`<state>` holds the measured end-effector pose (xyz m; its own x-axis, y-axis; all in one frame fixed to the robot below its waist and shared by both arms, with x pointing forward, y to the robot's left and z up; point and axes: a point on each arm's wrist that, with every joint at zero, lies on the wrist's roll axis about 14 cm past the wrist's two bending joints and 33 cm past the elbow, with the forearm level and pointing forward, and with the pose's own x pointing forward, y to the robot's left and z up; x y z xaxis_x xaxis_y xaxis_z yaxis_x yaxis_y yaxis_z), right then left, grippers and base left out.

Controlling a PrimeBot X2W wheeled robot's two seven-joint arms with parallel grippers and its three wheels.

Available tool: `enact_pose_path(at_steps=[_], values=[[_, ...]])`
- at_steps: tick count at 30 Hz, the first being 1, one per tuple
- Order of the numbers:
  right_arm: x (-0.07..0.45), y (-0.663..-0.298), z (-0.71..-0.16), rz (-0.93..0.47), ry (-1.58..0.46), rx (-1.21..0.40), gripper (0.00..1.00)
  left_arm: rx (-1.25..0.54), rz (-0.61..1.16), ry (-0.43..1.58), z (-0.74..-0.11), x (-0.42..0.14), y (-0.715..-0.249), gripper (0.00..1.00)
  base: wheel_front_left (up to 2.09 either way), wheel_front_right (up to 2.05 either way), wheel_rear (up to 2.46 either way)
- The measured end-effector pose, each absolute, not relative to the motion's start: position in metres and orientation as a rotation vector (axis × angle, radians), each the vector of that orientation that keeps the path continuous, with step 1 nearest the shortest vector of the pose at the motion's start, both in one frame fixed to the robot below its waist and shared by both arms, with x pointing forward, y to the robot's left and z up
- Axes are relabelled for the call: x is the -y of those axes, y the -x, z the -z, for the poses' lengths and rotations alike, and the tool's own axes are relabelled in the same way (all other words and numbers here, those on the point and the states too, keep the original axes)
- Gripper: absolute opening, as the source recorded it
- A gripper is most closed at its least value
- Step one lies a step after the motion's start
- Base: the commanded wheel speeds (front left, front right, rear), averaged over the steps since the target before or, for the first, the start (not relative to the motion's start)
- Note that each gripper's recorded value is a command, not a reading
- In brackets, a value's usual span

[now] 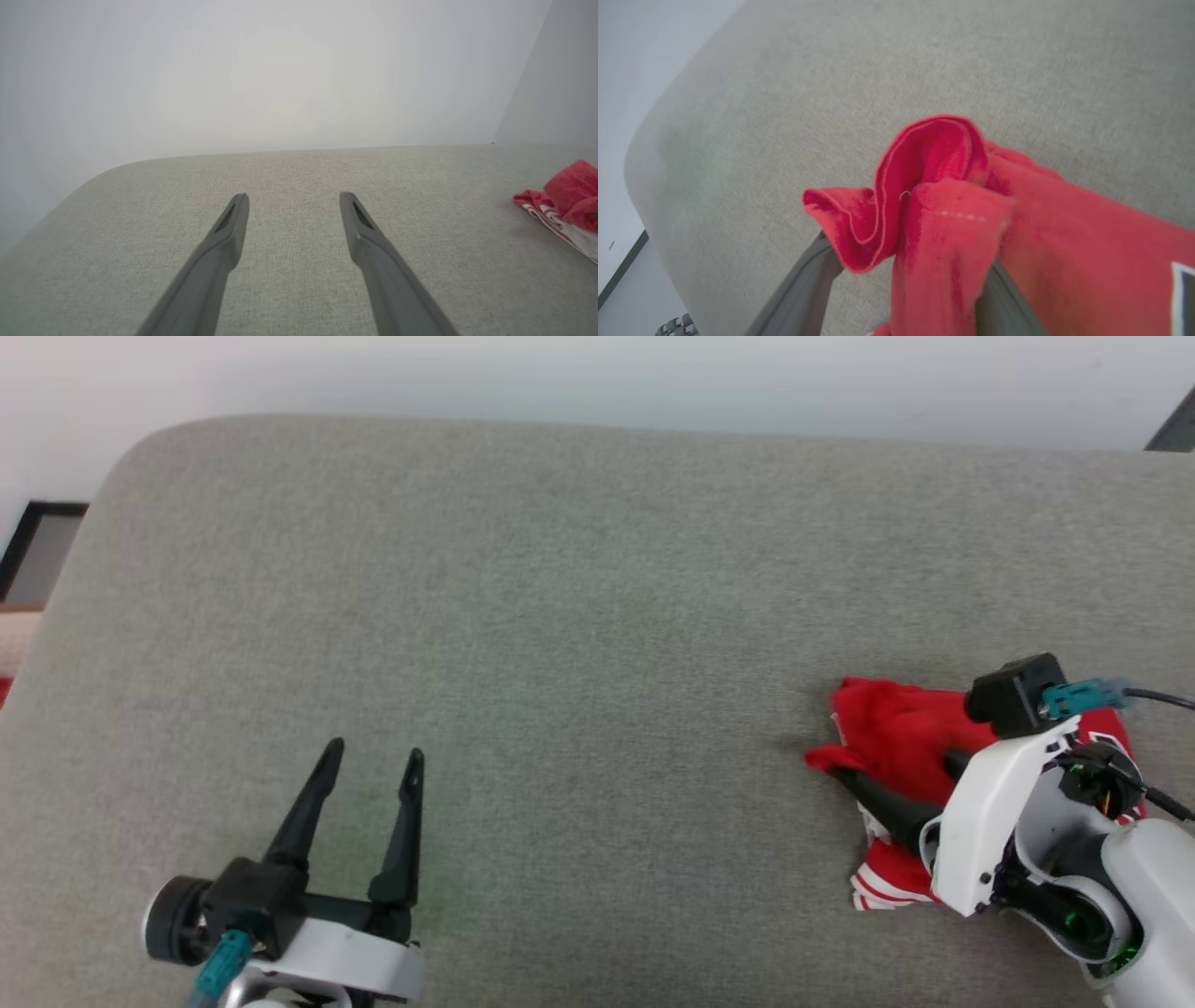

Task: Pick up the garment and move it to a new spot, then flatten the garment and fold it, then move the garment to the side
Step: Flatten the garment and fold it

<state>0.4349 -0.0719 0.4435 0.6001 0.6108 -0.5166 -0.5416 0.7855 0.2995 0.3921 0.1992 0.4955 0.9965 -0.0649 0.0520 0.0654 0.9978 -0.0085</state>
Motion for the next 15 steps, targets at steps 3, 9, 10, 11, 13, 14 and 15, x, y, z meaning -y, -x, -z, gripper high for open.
enact_pose_path(at_steps=[3, 9, 10, 11, 13, 14, 15], values=[[0.078, -0.439, -0.461, -0.654, -0.136, -0.569, 1.0, 0.055, 0.069, 0.007, -0.497, -0.2, -0.391, 1.0, 0.0, 0.0, 0.0], [0.111, -0.448, -0.494, -0.576, -0.164, -0.412, 1.0, 0.057, 0.075, 0.03, -0.498, -0.197, -0.387, 1.0, 0.0, 0.0, 0.0], [0.119, -0.449, -0.497, -0.555, -0.171, -0.385, 1.0, 0.054, 0.076, 0.037, -0.497, -0.196, -0.386, 1.0, 0.0, 0.0, 0.0], [0.127, -0.449, -0.499, -0.53, -0.179, -0.363, 1.0, 0.049, 0.077, 0.044, -0.495, -0.195, -0.385, 1.0, 0.0, 0.0, 0.0], [0.145, -0.448, -0.499, -0.474, -0.189, -0.324, 1.0, 0.046, 0.08, 0.055, -0.494, -0.193, -0.384, 1.0, 0.0, 0.0, 0.0], [0.153, -0.448, -0.5, -0.447, -0.2, -0.304, 1.0, 0.048, 0.081, 0.062, -0.495, -0.193, -0.384, 1.0, 0.0, 0.0, 0.0], [0.161, -0.446, -0.5, -0.42, -0.209, -0.283, 1.0, 0.048, 0.081, 0.07, -0.495, -0.192, -0.383, 1.0, 0.0, 0.0, 0.0]])
